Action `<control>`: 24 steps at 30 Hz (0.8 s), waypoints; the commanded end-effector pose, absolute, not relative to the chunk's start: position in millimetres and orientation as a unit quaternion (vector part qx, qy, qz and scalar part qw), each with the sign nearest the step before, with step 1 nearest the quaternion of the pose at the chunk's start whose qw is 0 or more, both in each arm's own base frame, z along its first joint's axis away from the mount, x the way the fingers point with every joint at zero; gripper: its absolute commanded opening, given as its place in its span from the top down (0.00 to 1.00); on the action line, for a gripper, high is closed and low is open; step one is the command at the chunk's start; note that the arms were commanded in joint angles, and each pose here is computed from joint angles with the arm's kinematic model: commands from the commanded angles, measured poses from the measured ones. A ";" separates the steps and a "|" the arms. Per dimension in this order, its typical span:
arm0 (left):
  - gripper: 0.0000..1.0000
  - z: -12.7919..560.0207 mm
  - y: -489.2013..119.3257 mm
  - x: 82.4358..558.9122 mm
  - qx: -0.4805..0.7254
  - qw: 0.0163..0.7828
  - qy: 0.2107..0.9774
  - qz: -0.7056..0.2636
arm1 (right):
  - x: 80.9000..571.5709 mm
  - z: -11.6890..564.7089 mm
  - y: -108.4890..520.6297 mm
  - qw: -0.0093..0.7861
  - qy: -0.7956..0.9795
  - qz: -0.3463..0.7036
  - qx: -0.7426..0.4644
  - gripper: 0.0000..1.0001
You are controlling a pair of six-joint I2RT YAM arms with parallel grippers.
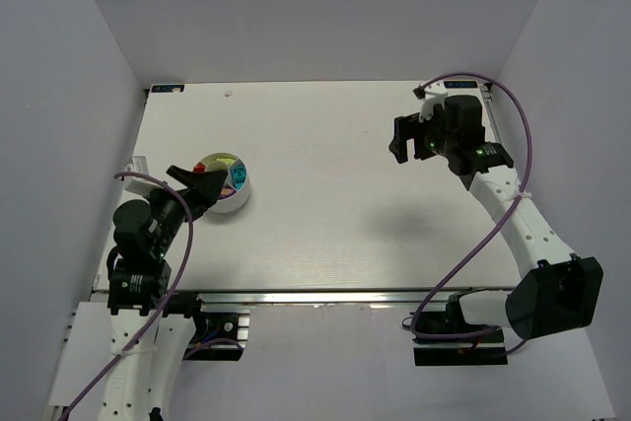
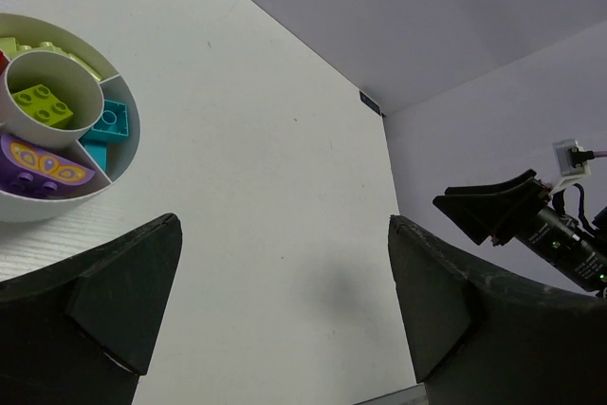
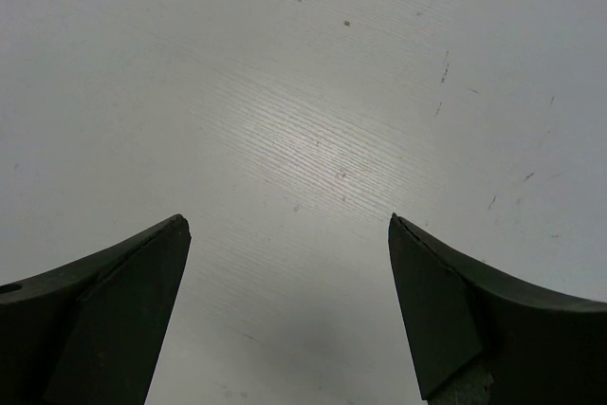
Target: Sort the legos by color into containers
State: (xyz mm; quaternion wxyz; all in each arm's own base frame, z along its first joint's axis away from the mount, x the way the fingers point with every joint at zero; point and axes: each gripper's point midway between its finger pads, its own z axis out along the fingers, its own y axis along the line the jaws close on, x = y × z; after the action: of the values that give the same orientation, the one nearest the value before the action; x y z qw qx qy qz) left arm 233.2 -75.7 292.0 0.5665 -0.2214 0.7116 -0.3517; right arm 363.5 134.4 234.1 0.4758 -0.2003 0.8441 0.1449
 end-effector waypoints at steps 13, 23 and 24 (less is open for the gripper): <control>0.02 295.1 -75.8 223.5 -0.220 0.571 0.706 -0.356 | 358.1 237.5 124.5 0.502 0.833 0.123 -0.198 0.11; 0.02 299.9 -77.7 215.9 -0.211 0.569 0.711 -0.356 | 355.6 239.3 121.1 0.503 0.833 0.114 -0.200 0.11; 0.02 299.1 -77.2 215.9 -0.211 0.568 0.712 -0.354 | 355.6 239.2 120.0 0.503 0.833 0.112 -0.198 0.11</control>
State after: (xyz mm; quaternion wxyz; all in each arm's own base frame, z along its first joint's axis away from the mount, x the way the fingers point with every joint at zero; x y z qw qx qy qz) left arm 221.1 -75.9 291.0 0.5655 -0.2214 0.7114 -0.3536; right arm 353.7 123.5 222.1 0.4769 -0.1974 0.8477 0.1225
